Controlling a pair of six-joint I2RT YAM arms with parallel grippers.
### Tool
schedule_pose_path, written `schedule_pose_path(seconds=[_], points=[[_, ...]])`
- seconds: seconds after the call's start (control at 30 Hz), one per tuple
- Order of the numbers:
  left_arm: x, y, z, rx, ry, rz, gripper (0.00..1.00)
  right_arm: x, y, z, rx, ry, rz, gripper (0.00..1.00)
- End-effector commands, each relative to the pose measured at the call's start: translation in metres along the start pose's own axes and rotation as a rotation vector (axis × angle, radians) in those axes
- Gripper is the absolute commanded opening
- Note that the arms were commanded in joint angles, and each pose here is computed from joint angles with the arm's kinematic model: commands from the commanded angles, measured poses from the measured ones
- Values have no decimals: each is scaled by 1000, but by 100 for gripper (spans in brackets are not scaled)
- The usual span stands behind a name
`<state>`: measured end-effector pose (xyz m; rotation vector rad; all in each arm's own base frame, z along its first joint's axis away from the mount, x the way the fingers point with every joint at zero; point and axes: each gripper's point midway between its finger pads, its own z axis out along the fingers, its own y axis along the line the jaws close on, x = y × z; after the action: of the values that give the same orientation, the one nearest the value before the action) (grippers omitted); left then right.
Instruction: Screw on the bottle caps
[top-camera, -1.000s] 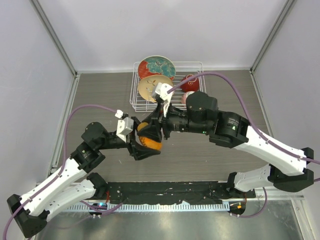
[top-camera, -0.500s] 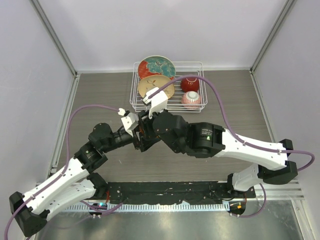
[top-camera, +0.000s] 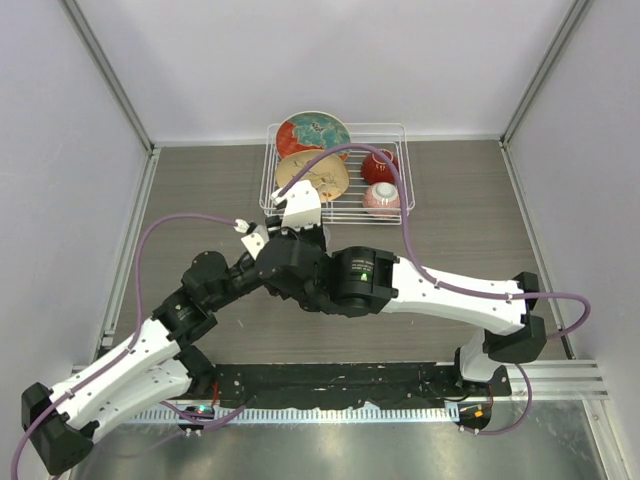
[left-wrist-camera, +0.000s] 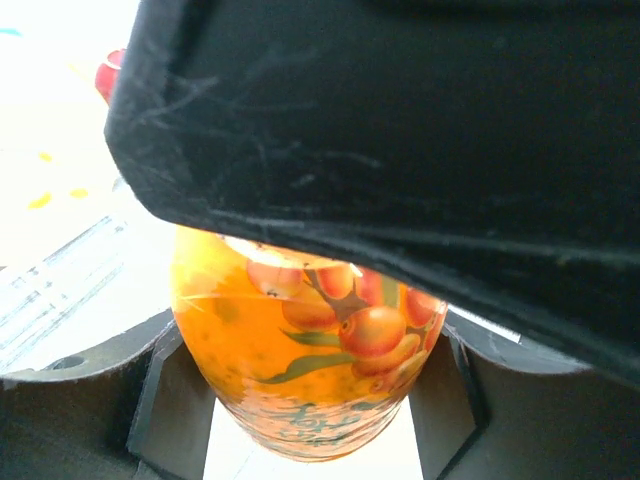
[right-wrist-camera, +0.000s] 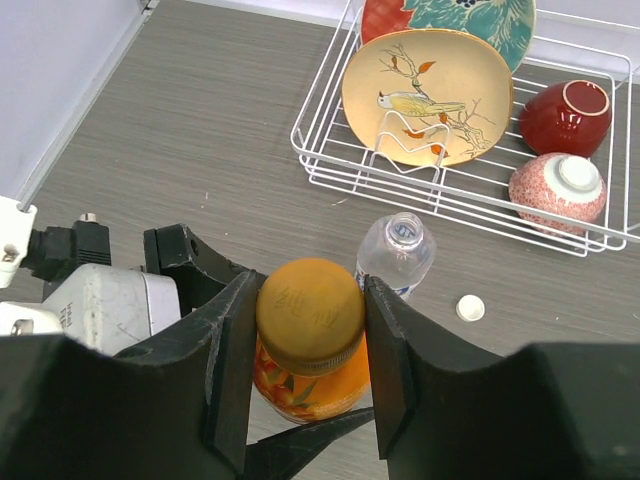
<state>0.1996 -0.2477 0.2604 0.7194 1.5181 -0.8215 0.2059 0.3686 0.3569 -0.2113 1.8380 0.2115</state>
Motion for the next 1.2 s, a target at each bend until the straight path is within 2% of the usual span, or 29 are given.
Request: schedule_pose_path(seconds=[0.0,0.1,0.13,0.17,0.2,0.3,0.37,0.53,0.6,0.63,0.67,0.7,0.77,0.93,1.17], points=[[-59,15,-10,-93,-213,51,0,-15,-38,-2,105,-40,-87,13],[-62,8,-10,-58,-218,46,0,-40,-29,-20,-78,-67,32,34],[-64,6,-10,-48,-222,43,0,-40,-26,-25,-144,-64,47,46],[-62,3,-11,-35,-214,42,0,-44,-15,-33,-255,-54,73,49],[-62,1,-11,-20,-211,48,0,-66,-17,-50,-342,-94,132,52],[-62,-10,-12,42,-197,81,0,-86,-6,-86,-596,-128,161,57],[-63,-15,-11,70,-192,76,0,-90,-6,-100,-672,-143,134,60],[-56,-36,-14,190,-155,63,0,-103,-17,-132,-808,-192,85,66],[-49,-68,-24,380,-123,74,0,-102,-18,-142,-867,-220,18,66],[-46,-84,-30,481,-111,86,0,-97,-12,-158,-978,-238,-50,66],[-44,-110,-47,670,-99,123,0,-94,-9,-169,-1045,-246,-81,66],[-41,-124,-58,775,-85,135,0,-87,-3,-185,-1151,-250,-122,66],[-43,-144,-77,942,-71,146,0,-84,-6,-204,-1252,-295,-190,66],[-50,-156,-92,1055,-41,118,0,-81,-2,-220,-1353,-323,-240,63],[-54,-160,-97,1089,-28,101,0,-58,28,-201,-1373,-226,-287,61]])
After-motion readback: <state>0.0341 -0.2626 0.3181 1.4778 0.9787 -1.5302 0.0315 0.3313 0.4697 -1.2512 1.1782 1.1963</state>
